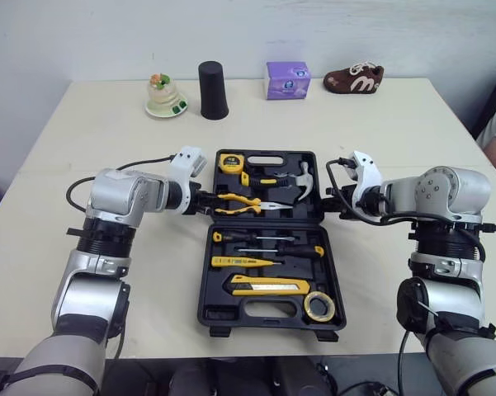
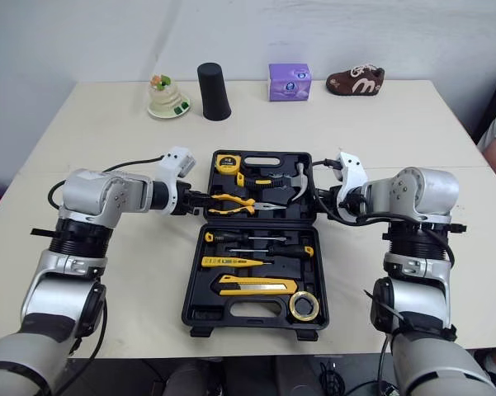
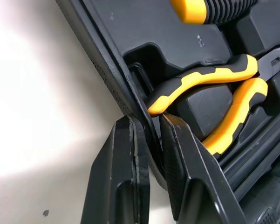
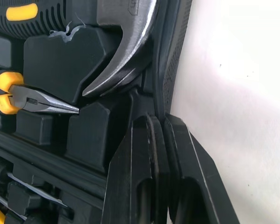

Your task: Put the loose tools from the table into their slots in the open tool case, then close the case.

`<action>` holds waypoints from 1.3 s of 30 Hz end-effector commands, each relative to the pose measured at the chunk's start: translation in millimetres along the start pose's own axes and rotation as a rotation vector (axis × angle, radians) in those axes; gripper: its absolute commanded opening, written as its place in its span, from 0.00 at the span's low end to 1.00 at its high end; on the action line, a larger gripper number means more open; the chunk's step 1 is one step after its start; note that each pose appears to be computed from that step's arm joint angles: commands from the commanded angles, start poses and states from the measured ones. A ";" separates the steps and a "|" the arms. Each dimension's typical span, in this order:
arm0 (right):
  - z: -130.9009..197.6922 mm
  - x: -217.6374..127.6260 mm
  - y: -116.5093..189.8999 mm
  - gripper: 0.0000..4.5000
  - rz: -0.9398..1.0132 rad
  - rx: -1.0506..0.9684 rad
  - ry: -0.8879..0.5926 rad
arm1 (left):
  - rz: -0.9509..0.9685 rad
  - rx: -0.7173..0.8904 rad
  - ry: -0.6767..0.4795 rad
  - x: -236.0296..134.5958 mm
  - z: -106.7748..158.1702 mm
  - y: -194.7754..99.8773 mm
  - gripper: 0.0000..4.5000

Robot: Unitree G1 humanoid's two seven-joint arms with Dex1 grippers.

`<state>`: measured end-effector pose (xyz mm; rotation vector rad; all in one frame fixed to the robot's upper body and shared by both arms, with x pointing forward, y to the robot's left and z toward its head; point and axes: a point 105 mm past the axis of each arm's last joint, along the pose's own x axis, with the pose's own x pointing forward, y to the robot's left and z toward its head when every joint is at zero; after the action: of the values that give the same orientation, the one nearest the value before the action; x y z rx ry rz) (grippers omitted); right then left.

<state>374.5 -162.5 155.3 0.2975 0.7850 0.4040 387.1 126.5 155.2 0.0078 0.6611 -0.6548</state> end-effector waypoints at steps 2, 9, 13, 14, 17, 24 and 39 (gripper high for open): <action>29.3 -16.4 3.5 0.00 -0.015 -0.155 -0.279 | 0.016 0.035 -0.339 -12.4 43.3 2.6 0.02; 40.6 -40.6 2.2 0.00 -0.056 -0.485 -0.574 | 0.004 0.200 -0.701 -42.2 67.8 -7.3 0.00; 34.6 -46.3 -10.4 0.00 -0.123 -0.678 -0.666 | 0.076 0.375 -0.829 -56.6 67.0 -6.7 0.00; 29.5 -47.0 -19.6 0.00 -0.172 -0.767 -0.682 | 0.128 0.418 -0.842 -58.8 62.2 -2.9 0.00; 10.5 -47.0 -37.1 0.00 -0.217 -0.996 -0.707 | 0.212 0.604 -0.832 -60.5 43.4 -1.1 0.00; -40.8 -41.4 -77.2 0.00 -0.314 -1.331 -0.606 | 0.207 0.833 -0.790 -61.7 -14.0 -10.2 0.00; -81.3 -96.0 -104.6 0.52 -0.149 -1.088 -0.489 | 0.094 0.582 -0.564 -102.5 -93.0 20.6 0.58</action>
<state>310.5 -270.5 97.4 -0.8211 -0.0106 0.5055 292.4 182.6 128.5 0.4523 -0.1709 -0.7466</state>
